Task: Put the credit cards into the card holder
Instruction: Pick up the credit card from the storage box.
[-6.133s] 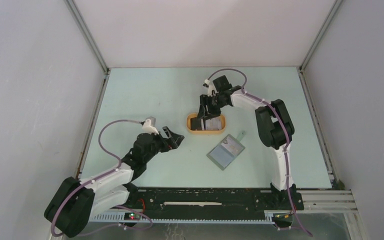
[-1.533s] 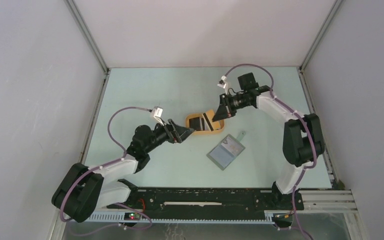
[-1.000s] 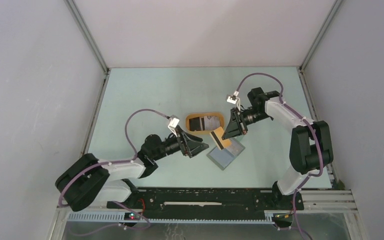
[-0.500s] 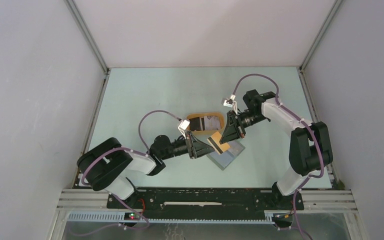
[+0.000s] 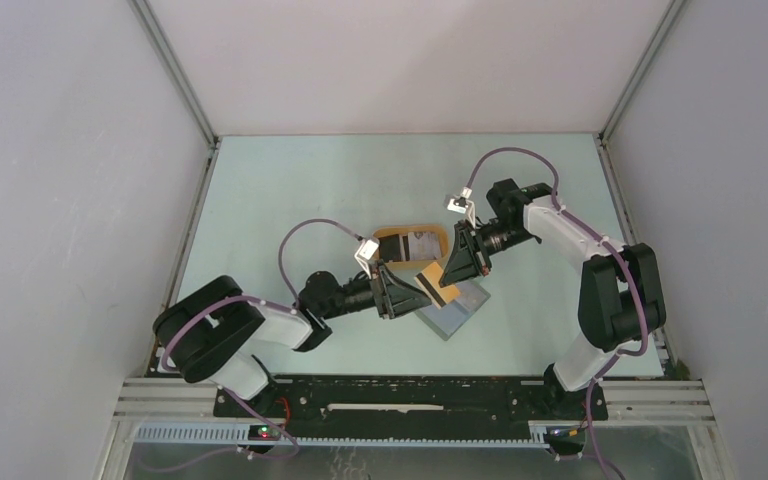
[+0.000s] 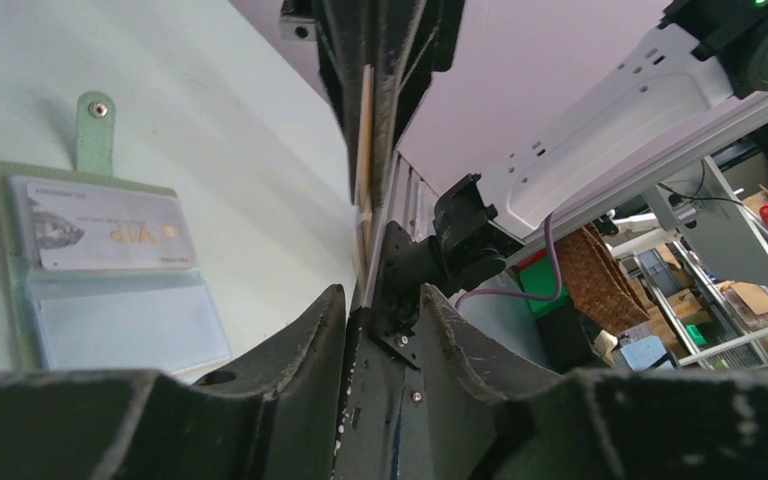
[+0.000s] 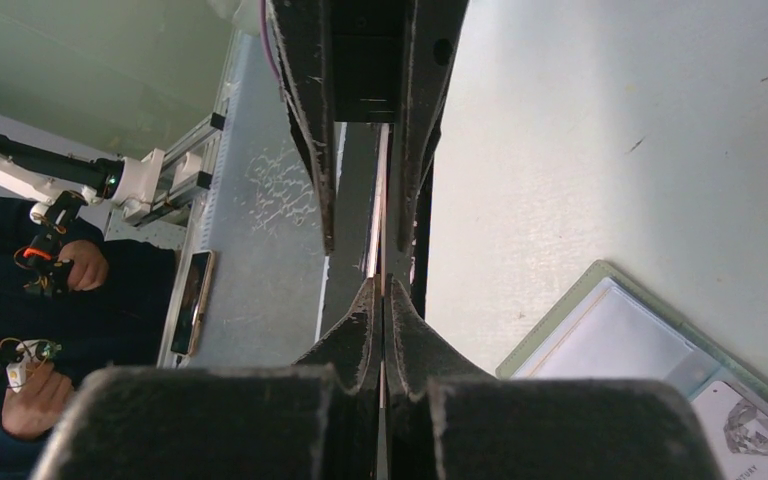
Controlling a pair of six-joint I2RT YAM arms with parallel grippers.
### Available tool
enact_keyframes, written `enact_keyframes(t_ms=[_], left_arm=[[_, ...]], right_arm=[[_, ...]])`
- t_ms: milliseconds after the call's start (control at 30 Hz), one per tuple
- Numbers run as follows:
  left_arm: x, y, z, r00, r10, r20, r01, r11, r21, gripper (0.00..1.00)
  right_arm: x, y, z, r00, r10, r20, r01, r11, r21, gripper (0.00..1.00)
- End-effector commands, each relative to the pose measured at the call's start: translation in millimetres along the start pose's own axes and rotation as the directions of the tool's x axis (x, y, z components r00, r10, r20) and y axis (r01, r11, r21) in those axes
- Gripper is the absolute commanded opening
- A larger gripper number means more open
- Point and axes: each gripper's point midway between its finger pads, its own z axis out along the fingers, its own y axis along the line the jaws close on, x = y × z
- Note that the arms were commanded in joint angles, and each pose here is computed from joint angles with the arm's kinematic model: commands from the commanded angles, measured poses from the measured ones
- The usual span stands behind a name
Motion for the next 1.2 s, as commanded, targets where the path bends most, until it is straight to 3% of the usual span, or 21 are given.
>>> enact_keyframes(t_ms=[0, 167, 333, 400, 533, 600, 733, 800, 1167], left_arm=[[-30.8, -37.3, 8.4, 0.993, 0.08, 0.088, -0.09, 0.988, 0.124, 0.39], [-34.7, -35.2, 9.6, 0.991, 0.08, 0.106, -0.091, 0.99, 0.106, 0.39], [-37.1, -31.5, 12.9, 0.991, 0.075, 0.113, -0.086, 0.992, 0.092, 0.32], [-37.6, -31.9, 13.5, 0.991, 0.077, 0.112, -0.087, 0.992, 0.095, 0.25], [-35.5, -33.0, 15.1, 0.992, 0.077, 0.097, -0.087, 0.99, 0.108, 0.01], [-32.9, -31.6, 15.2, 0.994, 0.073, 0.086, -0.082, 0.991, 0.108, 0.0], [-27.1, -27.9, 13.6, 0.995, 0.075, 0.065, -0.082, 0.992, 0.1, 0.0], [-23.2, -26.5, 13.7, 0.996, 0.077, 0.047, -0.081, 0.992, 0.096, 0.0], [-7.3, -19.8, 23.5, 0.996, 0.071, -0.045, -0.067, 0.994, 0.08, 0.0]], right_arm=[[-9.1, 4.8, -0.9, 0.999, -0.047, 0.021, 0.047, 0.999, -0.006, 0.0], [-7.9, 7.3, 2.8, 0.999, -0.049, 0.013, 0.05, 0.999, -0.019, 0.0], [-5.9, 9.1, 6.5, 0.999, -0.05, 0.001, 0.05, 0.998, -0.028, 0.0], [-5.1, 9.1, 7.0, 0.999, -0.053, -0.004, 0.053, 0.998, -0.028, 0.0], [-4.2, 8.8, 7.4, 0.998, -0.058, -0.01, 0.057, 0.998, -0.026, 0.0], [-4.9, 9.5, 7.0, 0.998, -0.06, -0.009, 0.06, 0.998, -0.024, 0.07], [-11.4, 11.5, 1.3, 0.998, -0.061, 0.014, 0.061, 0.998, -0.011, 0.35], [-15.8, 12.5, -2.7, 0.998, -0.062, 0.024, 0.062, 0.998, -0.003, 0.42], [-26.7, 21.8, -7.4, 0.995, -0.094, 0.024, 0.094, 0.995, -0.016, 0.41]])
